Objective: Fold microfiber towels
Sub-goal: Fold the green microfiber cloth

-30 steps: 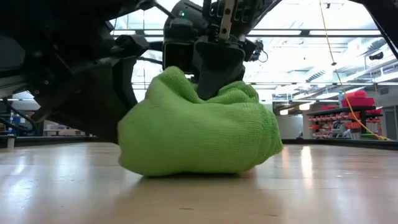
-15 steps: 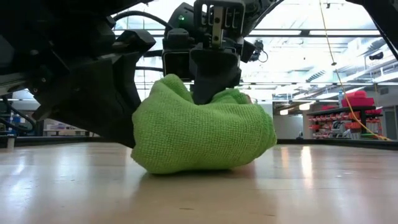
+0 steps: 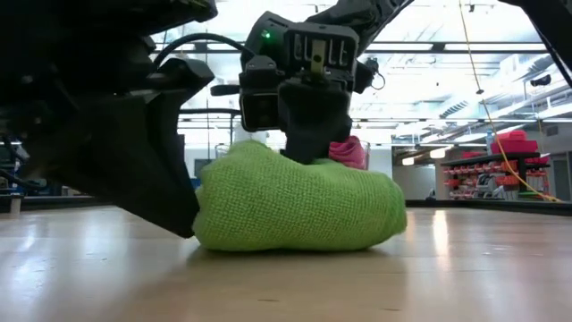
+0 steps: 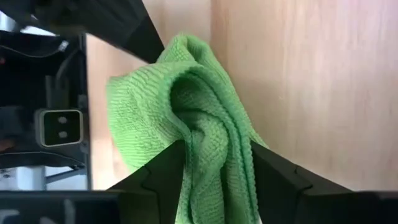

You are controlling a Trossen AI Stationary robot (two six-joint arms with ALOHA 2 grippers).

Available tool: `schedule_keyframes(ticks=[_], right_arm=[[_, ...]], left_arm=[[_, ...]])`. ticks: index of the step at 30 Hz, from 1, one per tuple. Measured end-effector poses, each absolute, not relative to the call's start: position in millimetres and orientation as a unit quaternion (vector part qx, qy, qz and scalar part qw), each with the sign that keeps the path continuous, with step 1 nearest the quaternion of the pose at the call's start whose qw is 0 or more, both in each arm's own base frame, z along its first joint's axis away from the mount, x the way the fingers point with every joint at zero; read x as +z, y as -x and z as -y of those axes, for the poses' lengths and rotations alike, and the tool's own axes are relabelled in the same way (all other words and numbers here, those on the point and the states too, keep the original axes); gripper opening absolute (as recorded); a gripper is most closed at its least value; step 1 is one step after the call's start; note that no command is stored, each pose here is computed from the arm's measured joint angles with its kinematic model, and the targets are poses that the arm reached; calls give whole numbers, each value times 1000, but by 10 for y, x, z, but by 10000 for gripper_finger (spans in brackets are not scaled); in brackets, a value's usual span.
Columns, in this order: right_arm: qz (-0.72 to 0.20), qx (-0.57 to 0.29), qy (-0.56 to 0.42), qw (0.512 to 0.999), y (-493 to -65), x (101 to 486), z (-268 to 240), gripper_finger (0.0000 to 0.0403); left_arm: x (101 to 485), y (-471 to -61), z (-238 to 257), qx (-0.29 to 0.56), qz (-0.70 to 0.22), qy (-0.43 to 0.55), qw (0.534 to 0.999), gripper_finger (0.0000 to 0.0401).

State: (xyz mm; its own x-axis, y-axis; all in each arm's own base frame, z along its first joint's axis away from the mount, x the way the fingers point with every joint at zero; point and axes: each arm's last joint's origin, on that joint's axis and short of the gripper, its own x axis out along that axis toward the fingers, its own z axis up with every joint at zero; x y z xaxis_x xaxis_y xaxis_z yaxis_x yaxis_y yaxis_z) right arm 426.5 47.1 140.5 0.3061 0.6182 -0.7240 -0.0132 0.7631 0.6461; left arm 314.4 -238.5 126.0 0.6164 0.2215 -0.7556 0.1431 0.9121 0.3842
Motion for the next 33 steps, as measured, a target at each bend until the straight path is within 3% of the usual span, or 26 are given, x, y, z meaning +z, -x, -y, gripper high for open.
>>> schedule_keyframes(ticks=[14,23,33], right_arm=[[-535,210,-218,788,-4280,1403,-625,177],[-496,238,-186,814,-4401,1591,-688,177],[-484,220,-132,837,-4407,1590,-807,177]], left_arm=[[1542,-2988,2458,15,-432,-224,873,10],[1773,-3117,2535,10,-401,-215,891,30],[1789,-3277,2365,45,-396,-173,901,13]])
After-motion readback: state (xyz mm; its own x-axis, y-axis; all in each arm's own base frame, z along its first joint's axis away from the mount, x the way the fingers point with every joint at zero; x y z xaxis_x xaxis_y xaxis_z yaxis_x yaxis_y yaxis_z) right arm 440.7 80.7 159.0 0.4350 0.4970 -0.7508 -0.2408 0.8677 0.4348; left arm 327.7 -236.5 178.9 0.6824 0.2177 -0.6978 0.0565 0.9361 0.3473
